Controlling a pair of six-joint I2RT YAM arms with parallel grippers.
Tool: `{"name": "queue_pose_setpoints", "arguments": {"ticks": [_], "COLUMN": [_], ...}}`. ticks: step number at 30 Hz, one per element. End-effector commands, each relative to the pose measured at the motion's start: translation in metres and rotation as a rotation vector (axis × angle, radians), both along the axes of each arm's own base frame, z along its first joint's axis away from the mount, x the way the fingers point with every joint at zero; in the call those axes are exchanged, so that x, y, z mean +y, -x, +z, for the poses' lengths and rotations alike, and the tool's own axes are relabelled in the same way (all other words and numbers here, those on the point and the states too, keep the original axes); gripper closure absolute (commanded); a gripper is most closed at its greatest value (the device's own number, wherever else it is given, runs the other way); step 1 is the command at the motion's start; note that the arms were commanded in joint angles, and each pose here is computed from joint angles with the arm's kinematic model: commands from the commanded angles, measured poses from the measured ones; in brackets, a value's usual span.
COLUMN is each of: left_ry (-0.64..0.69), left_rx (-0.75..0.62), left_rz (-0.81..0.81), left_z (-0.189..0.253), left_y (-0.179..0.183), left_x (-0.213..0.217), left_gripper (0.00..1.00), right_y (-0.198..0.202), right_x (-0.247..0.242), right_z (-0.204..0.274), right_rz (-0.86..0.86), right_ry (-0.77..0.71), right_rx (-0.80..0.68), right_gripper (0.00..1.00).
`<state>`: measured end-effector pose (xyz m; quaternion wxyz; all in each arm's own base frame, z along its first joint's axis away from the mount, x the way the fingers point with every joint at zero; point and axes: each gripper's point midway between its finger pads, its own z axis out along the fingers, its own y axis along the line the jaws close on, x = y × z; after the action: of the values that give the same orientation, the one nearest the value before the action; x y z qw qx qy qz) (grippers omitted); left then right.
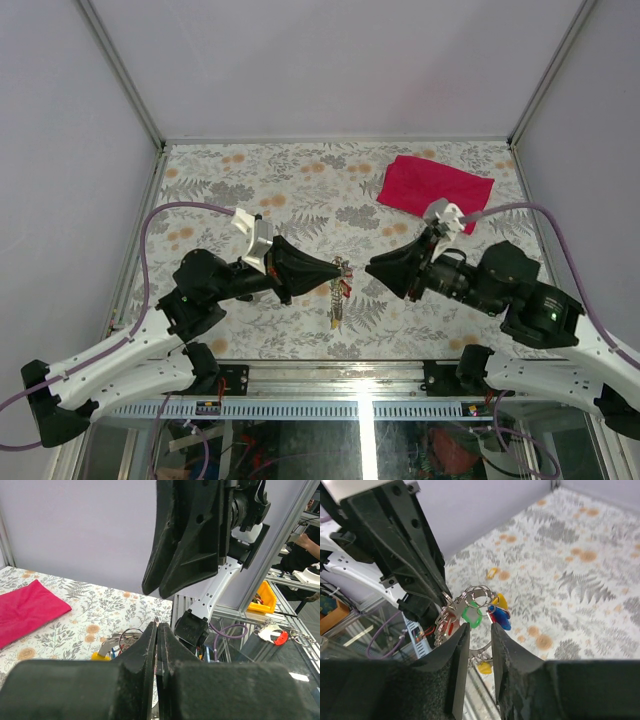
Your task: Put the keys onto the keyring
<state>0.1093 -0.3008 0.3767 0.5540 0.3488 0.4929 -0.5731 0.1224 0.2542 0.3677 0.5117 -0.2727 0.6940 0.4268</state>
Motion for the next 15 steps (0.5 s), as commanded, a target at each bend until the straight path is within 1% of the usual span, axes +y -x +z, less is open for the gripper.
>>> {"name": "queue_pose_setpoints", "arguments": {"ticks": [1, 3, 6, 10, 15], "left_ry": [0.092, 0.093, 0.091, 0.088, 0.081], "left_rx": [-0.076, -0.080, -0.088, -0.098, -0.103], "left_rz": [-0.015, -0.031, -0.063, -0.107, -0.137], "left_z": [0.031, 0.032, 0.032, 0.031, 0.029], "left_y": [0.007, 0.009, 0.014, 0.021, 0.026], "left_x": [0.004, 0.002, 0.000, -0.001, -0.002], "left_gripper": [1.00, 1.00, 1.00, 1.00, 1.00], "right_y": [-0.002, 0.005, 0.011, 0.016, 0.026], "right_x": [-0.005, -0.003, 0.000, 0.007, 0.014], "right_z": [0.033, 0.032, 0.025, 0.016, 0.020], "right_rz": [0.011, 0.066, 0.129, 0.198, 0.269], "right_ry": [-0.114, -0.111, -0.060, 0.004, -0.010], "right_rx": [-0.232, -0.302, -0.383, -0.422, -0.452], "right_gripper": [0.68, 0.65, 0.62, 0.61, 0.62]}}
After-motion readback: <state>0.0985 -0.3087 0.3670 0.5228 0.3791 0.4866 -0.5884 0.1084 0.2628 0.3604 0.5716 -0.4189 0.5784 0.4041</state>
